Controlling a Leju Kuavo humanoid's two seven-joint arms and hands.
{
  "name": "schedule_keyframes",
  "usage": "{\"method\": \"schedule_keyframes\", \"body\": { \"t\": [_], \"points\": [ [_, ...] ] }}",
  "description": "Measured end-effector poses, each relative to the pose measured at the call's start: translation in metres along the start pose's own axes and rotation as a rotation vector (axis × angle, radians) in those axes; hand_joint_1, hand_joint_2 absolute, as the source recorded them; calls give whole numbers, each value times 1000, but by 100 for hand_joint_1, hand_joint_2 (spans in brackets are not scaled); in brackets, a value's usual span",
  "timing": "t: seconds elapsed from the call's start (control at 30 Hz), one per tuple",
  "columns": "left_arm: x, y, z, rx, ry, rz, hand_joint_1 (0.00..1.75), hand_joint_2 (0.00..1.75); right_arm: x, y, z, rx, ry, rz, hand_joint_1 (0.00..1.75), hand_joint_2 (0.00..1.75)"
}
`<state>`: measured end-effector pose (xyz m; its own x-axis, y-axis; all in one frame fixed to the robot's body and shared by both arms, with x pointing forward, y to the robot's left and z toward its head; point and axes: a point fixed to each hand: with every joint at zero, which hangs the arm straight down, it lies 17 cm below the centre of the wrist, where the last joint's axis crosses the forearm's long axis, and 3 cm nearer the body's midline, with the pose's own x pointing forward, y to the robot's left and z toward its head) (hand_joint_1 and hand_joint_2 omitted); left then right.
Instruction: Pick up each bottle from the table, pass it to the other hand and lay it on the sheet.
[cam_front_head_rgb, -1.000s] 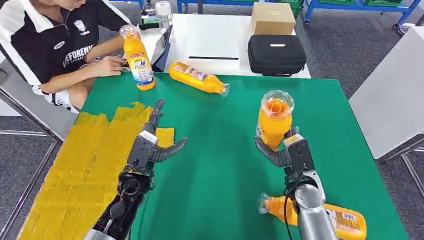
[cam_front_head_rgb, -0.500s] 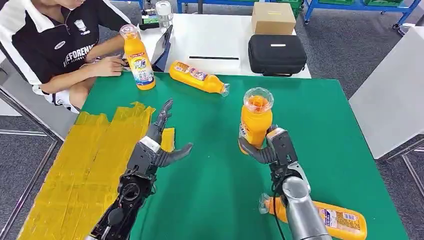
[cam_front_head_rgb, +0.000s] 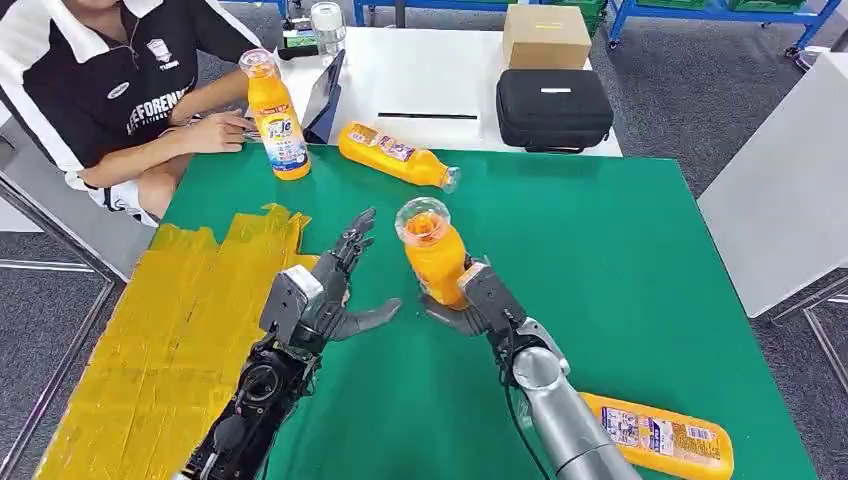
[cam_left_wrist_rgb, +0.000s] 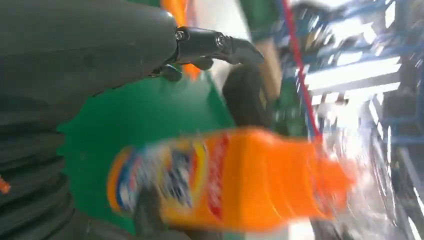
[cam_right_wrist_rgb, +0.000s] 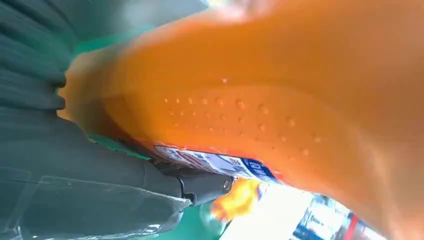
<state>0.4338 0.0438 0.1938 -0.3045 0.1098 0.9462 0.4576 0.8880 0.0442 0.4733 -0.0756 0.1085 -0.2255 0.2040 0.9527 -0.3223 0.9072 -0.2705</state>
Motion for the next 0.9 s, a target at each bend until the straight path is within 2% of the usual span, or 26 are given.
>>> {"method": "schedule_keyframes", "body": {
  "t": [0.17,0.47,0.9],
  "points": [
    [-17,-2,1,-34,69,154,0,175,6,16,-7,24,-13,14,175,175],
    [-38,-5,-1,-67,143,235,0,175,6,34,-4,68,-16,46,175,175],
    [-50,0,-2,-27,164,261,0,175,-2,66,6,166,11,57,175,175]
  ]
}}
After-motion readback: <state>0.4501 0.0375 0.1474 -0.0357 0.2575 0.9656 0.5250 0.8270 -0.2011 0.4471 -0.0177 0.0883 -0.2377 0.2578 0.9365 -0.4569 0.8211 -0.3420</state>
